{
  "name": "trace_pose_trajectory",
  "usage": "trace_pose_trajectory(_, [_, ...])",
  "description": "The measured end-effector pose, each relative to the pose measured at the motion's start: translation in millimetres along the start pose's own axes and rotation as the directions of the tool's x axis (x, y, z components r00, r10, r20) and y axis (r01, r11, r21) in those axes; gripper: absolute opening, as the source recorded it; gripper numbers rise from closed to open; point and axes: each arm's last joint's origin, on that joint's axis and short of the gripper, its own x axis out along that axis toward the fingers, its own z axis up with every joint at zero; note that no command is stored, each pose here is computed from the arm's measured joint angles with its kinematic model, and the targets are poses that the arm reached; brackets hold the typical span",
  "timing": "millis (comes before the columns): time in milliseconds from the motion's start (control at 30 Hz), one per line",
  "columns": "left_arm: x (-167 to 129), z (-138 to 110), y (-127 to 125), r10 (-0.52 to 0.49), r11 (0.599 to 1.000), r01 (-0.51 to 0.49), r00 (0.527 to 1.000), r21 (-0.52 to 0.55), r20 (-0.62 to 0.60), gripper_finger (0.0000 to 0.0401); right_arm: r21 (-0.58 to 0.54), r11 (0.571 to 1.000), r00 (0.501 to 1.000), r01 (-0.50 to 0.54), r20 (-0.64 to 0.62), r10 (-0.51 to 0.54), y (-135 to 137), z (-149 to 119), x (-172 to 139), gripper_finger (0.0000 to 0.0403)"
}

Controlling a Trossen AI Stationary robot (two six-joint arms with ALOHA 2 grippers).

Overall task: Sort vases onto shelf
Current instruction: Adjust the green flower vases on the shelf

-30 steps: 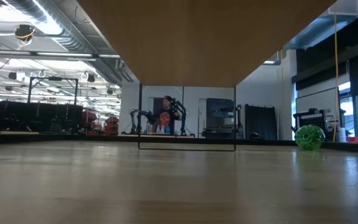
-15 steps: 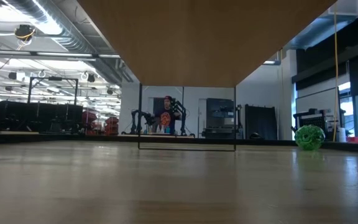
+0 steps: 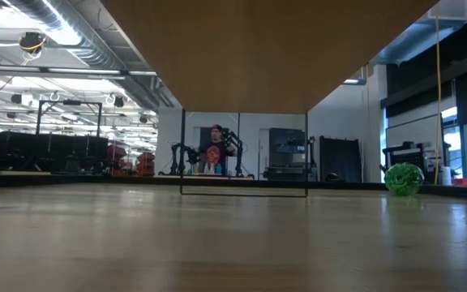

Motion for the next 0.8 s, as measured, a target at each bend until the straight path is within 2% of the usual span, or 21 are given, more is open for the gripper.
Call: trace_pose_trajectory(800, [-0.1, 0.1, 0.0, -0.001, 1.0, 0.001, 1.0, -0.009, 0.001, 0.0082, -0.024, 1.0, 1.0, 0.003, 0.016, -0.003, -4.6, 3.7, 2.0, 0.0081])
